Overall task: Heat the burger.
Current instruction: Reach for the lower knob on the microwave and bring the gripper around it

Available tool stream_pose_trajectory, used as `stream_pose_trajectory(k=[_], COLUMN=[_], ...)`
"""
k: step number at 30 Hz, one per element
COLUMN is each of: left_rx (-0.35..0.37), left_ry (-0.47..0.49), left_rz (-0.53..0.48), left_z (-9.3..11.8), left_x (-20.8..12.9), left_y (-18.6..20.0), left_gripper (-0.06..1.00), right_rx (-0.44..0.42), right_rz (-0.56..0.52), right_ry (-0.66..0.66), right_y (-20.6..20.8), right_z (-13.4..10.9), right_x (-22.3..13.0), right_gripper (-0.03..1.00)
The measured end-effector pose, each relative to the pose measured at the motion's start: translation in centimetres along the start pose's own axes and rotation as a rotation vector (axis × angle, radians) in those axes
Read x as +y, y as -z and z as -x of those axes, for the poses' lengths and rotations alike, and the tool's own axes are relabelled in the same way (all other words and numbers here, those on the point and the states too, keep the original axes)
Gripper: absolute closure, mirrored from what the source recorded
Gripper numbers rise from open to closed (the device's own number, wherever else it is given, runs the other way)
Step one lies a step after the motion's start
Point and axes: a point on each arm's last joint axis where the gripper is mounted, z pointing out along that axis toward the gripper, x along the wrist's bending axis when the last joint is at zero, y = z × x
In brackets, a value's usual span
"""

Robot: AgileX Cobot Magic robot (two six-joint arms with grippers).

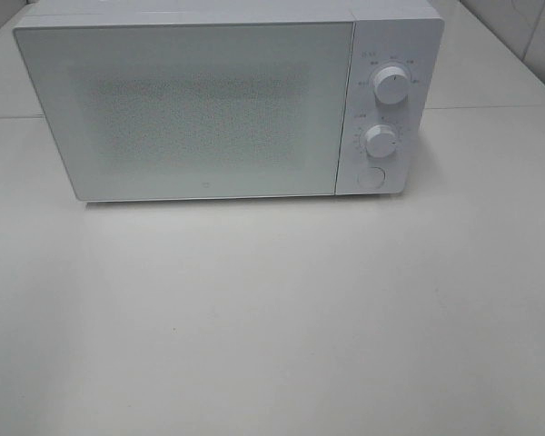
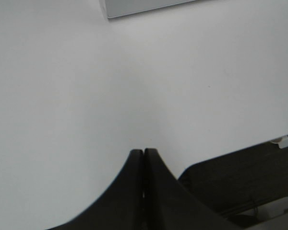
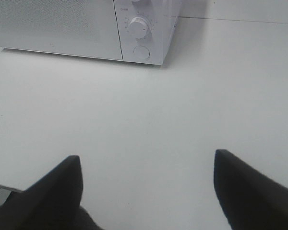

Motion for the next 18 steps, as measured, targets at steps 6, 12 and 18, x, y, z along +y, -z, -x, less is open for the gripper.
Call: stream_pose_trajectory(k=[6, 12, 18], left_rx=[-0.09, -0.136, -0.193], left_ry=[-0.054, -0.09, -0.168], left_rz=[0.032, 0.1, 0.257], left_z=[-0.1, -0.3, -0.3], left_x=[-3.7, -6.5, -7.9], left_y=[0.0, -0.3, -0.1], left_gripper=[0.94, 0.94, 0.94], right_rx=[0.0, 0.0, 0.0], right_rz=[0.0, 0.0, 0.0], right_ry=[0.0, 0.0, 0.0], right_y=[0.0, 0.0, 0.0], right_z=[0.0, 0.0, 0.0], right_x=[0.0, 0.0, 0.0], right_gripper=[0.24, 0.24, 0.24])
